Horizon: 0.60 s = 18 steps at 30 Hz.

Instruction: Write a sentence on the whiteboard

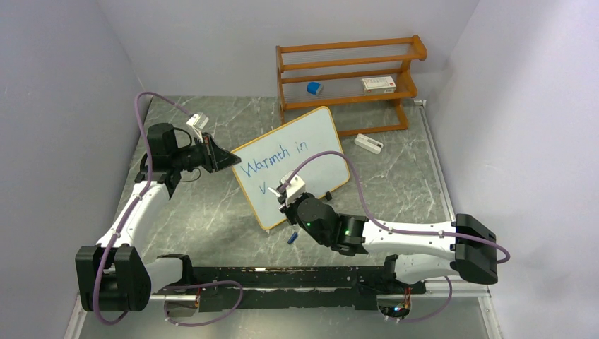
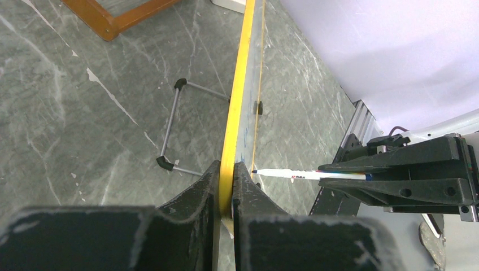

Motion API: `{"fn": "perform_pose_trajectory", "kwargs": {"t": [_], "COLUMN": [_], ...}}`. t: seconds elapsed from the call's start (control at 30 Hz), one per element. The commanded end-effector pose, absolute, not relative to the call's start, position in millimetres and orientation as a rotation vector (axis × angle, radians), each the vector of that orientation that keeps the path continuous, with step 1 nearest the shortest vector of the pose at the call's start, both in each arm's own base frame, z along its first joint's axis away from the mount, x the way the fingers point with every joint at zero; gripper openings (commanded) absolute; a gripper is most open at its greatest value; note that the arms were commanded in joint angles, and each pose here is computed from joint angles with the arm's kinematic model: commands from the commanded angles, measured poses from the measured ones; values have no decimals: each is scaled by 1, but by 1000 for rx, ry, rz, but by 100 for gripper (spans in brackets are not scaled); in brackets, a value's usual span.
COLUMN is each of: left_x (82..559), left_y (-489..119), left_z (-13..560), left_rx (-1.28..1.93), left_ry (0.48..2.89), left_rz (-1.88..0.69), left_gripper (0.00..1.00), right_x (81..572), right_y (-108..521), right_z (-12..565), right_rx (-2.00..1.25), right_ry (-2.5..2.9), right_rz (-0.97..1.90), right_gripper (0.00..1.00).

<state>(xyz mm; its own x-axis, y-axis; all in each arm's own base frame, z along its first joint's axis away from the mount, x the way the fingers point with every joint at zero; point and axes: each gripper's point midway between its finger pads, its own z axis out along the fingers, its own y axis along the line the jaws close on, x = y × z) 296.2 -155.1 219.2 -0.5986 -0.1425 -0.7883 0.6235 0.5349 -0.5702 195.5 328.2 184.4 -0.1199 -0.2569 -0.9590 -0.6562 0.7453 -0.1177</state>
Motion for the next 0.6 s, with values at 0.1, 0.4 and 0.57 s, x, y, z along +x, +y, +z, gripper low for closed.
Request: {"fn": "perform_pose_trajectory", "kwargs": {"t": [0.1,0.4,0.57], "left_x": [306,306,305], "left_y": [-142,-142,-143], "left_z": [201,201,201], "left_rx": [332,333,333], "left_ry": [1986,1985,1984], "left_rz": [-1046,-1045,-1049], "left_gripper": [5,5,5], "right_x": [200,203,205], "right_y": [332,334,332], "right_z": [193,191,186], "right_rx": [-685,-688,-682], "right_ry": [1679,1681,1694], "right_rz": [410,397,371], "right_gripper": [0,0,0]}}
